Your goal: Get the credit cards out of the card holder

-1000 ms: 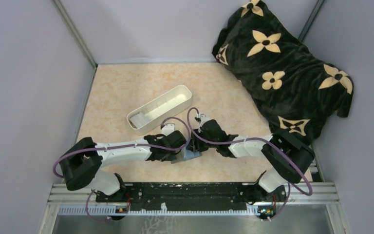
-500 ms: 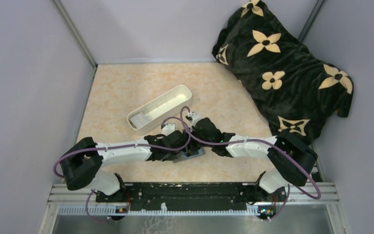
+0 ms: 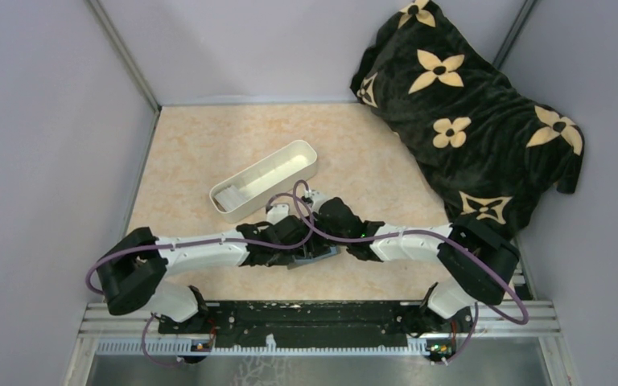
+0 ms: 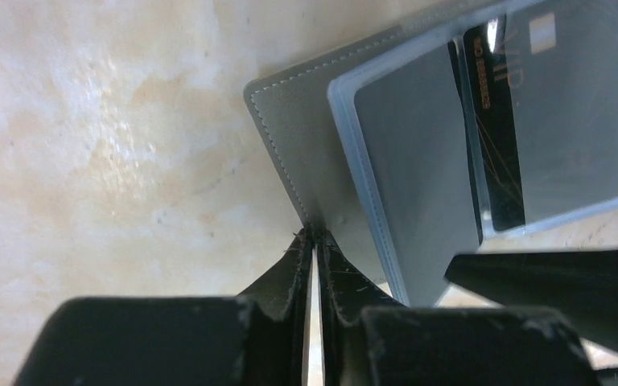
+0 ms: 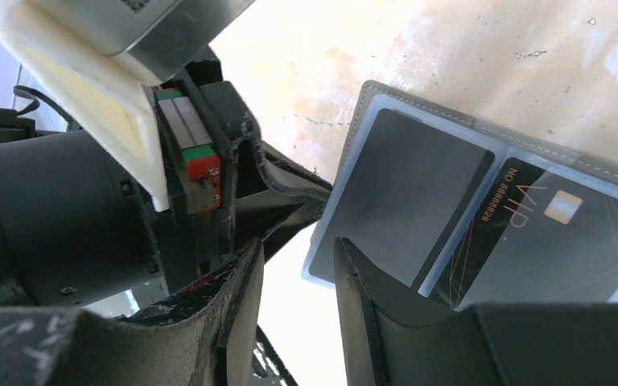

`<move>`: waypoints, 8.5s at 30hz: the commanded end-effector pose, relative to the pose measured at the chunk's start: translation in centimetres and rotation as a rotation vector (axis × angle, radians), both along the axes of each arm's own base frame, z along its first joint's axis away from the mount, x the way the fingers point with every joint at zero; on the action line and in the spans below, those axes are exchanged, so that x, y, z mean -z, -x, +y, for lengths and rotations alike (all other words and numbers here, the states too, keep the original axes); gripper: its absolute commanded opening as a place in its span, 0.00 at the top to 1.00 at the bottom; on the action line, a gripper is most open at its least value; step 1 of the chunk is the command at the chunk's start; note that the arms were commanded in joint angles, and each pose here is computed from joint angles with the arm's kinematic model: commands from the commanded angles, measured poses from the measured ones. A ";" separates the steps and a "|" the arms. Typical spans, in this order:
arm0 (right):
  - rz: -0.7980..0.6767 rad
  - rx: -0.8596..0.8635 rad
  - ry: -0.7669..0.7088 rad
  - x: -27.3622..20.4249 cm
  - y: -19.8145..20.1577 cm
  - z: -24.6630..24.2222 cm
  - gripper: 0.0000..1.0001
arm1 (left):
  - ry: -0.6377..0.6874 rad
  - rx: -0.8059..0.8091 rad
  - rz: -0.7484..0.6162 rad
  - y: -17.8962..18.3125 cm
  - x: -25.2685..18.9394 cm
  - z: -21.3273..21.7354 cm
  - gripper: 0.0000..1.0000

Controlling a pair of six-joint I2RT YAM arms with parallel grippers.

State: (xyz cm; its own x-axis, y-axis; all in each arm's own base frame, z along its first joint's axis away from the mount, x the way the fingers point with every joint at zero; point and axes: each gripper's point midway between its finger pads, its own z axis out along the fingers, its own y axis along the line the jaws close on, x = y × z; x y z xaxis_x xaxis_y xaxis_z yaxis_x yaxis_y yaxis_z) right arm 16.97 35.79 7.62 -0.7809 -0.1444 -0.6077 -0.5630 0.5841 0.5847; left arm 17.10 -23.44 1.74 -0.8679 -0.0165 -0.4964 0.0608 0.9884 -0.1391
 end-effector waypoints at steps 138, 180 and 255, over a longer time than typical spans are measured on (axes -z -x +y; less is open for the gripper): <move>0.105 0.291 0.170 7.0 -4.9 -14.3 0.91 | 1.024 0.063 0.038 -0.8 -0.3 -7.3 0.75; 0.131 0.260 0.181 8.0 -4.3 -13.2 0.92 | 1.078 0.120 -0.100 -4.0 -1.3 -9.0 0.81; 0.082 0.205 0.183 7.3 -4.2 -9.5 0.98 | 1.086 0.040 -0.064 -1.6 -0.7 -4.1 0.80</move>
